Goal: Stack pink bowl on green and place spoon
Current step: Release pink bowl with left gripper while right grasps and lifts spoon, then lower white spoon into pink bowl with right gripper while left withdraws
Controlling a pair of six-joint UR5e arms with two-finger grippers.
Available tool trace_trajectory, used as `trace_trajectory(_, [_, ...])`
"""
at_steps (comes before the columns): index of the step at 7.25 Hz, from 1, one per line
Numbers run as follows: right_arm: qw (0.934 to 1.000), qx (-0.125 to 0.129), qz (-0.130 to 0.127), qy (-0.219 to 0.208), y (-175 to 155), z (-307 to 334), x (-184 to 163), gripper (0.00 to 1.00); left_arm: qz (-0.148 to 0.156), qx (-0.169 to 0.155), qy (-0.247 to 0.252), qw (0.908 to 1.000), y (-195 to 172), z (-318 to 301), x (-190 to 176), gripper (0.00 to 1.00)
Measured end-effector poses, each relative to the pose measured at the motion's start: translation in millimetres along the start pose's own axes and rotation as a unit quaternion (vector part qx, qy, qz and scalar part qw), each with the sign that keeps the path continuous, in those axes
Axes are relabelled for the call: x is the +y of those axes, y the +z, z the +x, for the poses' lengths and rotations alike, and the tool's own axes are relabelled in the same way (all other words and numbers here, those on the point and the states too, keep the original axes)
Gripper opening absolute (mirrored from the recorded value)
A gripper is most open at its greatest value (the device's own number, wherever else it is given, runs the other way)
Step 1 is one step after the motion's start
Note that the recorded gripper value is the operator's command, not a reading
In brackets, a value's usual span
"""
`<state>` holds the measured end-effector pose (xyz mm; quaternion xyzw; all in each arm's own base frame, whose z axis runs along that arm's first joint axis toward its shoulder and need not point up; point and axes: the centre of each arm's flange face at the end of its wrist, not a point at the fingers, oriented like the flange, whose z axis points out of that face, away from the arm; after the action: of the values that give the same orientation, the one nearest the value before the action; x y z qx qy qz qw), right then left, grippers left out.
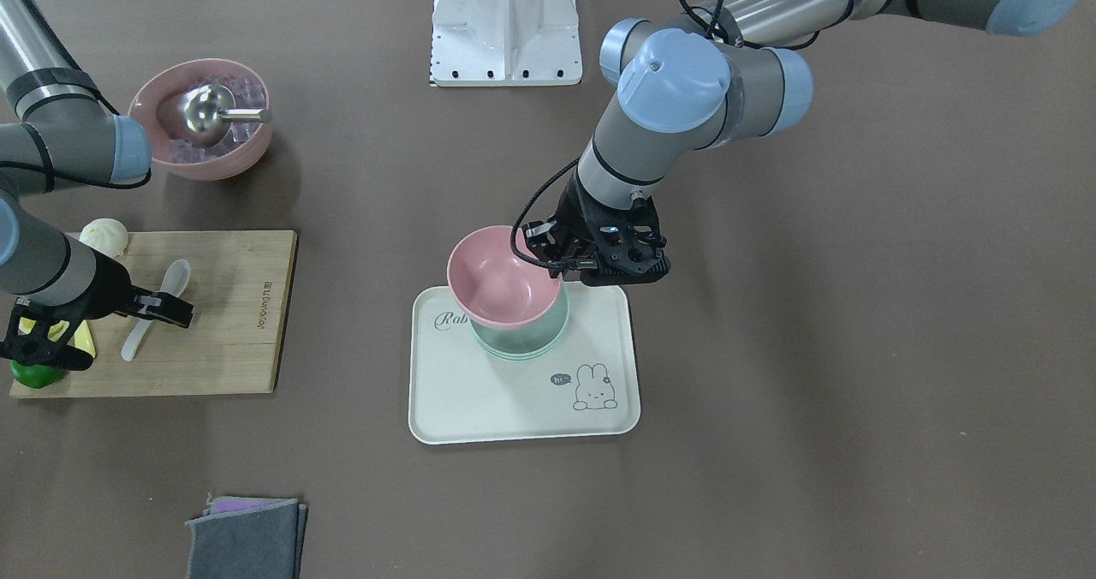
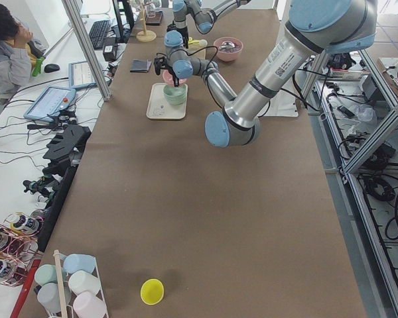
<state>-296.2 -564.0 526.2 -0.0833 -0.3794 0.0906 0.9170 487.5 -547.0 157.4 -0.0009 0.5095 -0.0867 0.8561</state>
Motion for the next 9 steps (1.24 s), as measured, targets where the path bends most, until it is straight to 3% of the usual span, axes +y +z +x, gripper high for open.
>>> trace_trajectory(4, [1.0, -0.007, 0.001, -0.006, -6, -5, 1, 0.0, 0.0, 0.0, 0.004, 1.0, 2, -2, 0, 0.0])
trace_trajectory(5, [0.9998, -0.014, 0.006, -0.01, -15, -18, -1, 0.0, 0.002, -0.002, 0.004, 1.0, 5, -7, -1, 0.99])
trace_trajectory(7, [0.999, -0.037, 0.024, -0.01, -49, -67, -14, 0.0, 0.018, 0.005, 0.017, 0.9997, 15, -16, -4, 0.98])
trace_trajectory(9, [0.9959, -0.075, 0.04, 0.031, -96, -156, -24, 0.0, 0.019, 0.021, 0.04, 0.9988, 18, -43, 2, 0.98])
